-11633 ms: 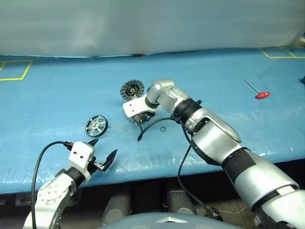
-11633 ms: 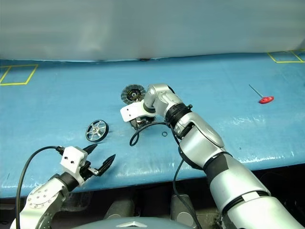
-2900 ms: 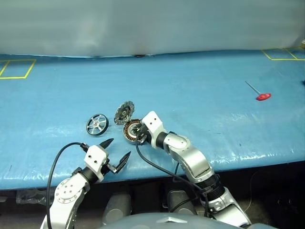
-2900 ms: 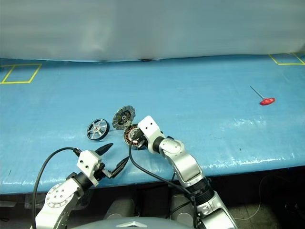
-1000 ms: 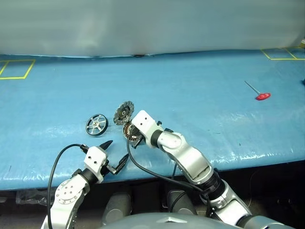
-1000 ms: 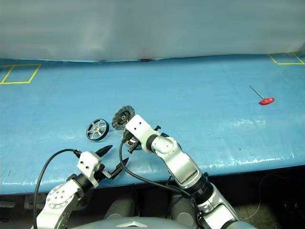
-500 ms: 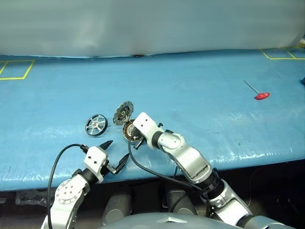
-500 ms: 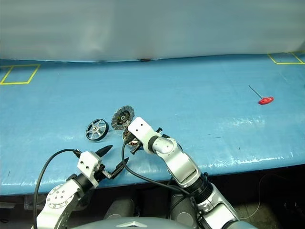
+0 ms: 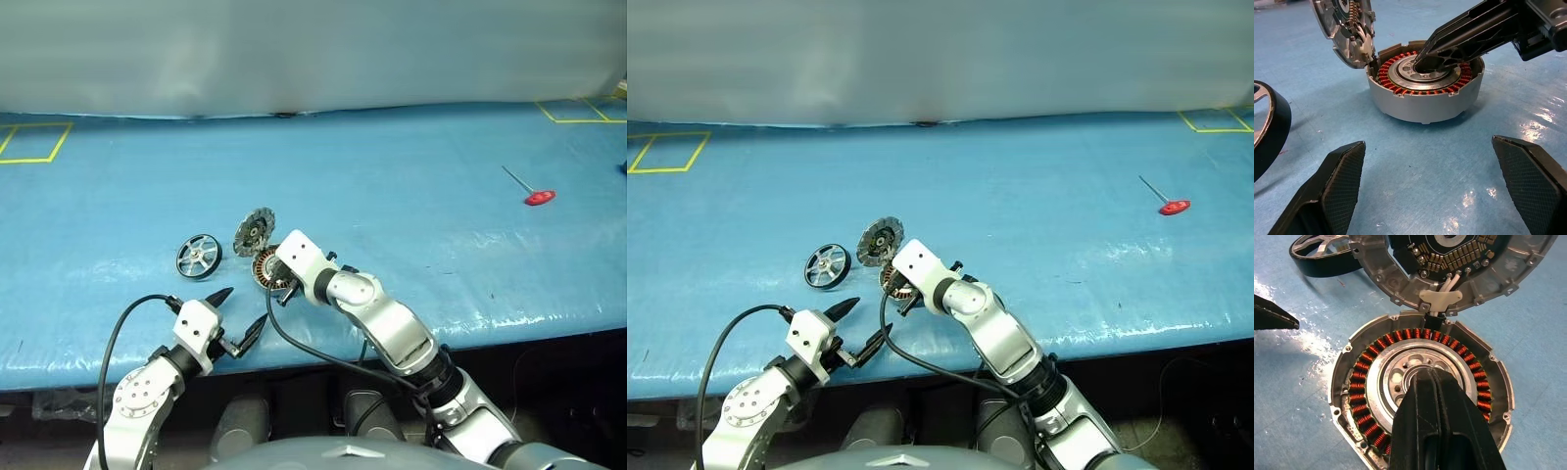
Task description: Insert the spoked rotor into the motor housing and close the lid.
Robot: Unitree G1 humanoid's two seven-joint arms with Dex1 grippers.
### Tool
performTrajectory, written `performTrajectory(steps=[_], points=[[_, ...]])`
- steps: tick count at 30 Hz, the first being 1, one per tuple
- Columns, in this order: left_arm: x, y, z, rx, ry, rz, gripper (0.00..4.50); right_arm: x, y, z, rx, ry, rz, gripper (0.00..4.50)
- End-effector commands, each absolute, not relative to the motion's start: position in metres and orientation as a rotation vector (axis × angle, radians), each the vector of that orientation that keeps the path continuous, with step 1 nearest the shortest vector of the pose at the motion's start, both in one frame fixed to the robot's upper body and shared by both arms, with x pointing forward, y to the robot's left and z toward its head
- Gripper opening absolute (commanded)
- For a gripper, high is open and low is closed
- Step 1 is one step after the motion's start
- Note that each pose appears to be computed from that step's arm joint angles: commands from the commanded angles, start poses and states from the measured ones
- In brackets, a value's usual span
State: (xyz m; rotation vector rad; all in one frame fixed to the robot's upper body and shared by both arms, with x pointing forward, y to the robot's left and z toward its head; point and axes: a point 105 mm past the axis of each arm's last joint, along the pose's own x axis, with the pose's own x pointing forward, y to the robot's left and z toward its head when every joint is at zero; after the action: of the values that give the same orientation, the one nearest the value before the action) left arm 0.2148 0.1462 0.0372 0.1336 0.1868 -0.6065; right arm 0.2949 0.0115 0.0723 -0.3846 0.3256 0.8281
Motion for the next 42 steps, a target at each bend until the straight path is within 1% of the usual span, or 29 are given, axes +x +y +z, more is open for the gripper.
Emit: performTrajectory(steps=[1, 12, 16, 21, 24, 27, 31, 38, 41, 42], points=[[0.216, 0.142, 0.046, 0.129, 0.154, -0.622, 4.50, 0.299, 0.009, 0.078, -0.383, 0.304, 0.804, 0.02], [0.216, 0.141, 0.046, 0.123, 0.156, -0.615, 4.50, 0.295, 0.015, 0.077, -0.373, 0.305, 0.830, 0.02], [0.216, 0.141, 0.046, 0.122, 0.155, -0.612, 4.50, 0.295, 0.016, 0.089, -0.333, 0.270, 0.839, 0.02], [0.214, 0.144, 0.049, 0.123, 0.147, -0.609, 4.50, 0.287, 0.017, 0.115, -0.209, 0.214, 0.907, 0.02], [0.212, 0.146, 0.057, 0.128, 0.132, -0.625, 4.50, 0.281, 0.013, 0.127, -0.153, 0.193, 0.949, 0.02], [0.205, 0.150, 0.069, 0.131, 0.140, -0.673, 4.50, 0.276, 0.006, 0.132, -0.161, 0.183, 0.976, 0.02], [0.202, 0.164, 0.081, 0.150, 0.166, -0.681, 4.50, 0.274, -0.001, 0.132, -0.180, 0.182, 0.986, 0.02], [0.210, 0.199, 0.111, 0.253, 0.233, -0.649, 4.50, 0.277, -0.007, 0.126, -0.194, 0.197, 0.952, 0.02], [0.216, 0.215, 0.119, 0.275, 0.272, -0.635, 3.88, 0.275, -0.003, 0.124, -0.190, 0.197, 0.958, 0.00], [0.218, 0.221, 0.119, 0.284, 0.296, -0.629, 3.56, 0.273, -0.001, 0.123, -0.185, 0.198, 0.963, 0.00]])
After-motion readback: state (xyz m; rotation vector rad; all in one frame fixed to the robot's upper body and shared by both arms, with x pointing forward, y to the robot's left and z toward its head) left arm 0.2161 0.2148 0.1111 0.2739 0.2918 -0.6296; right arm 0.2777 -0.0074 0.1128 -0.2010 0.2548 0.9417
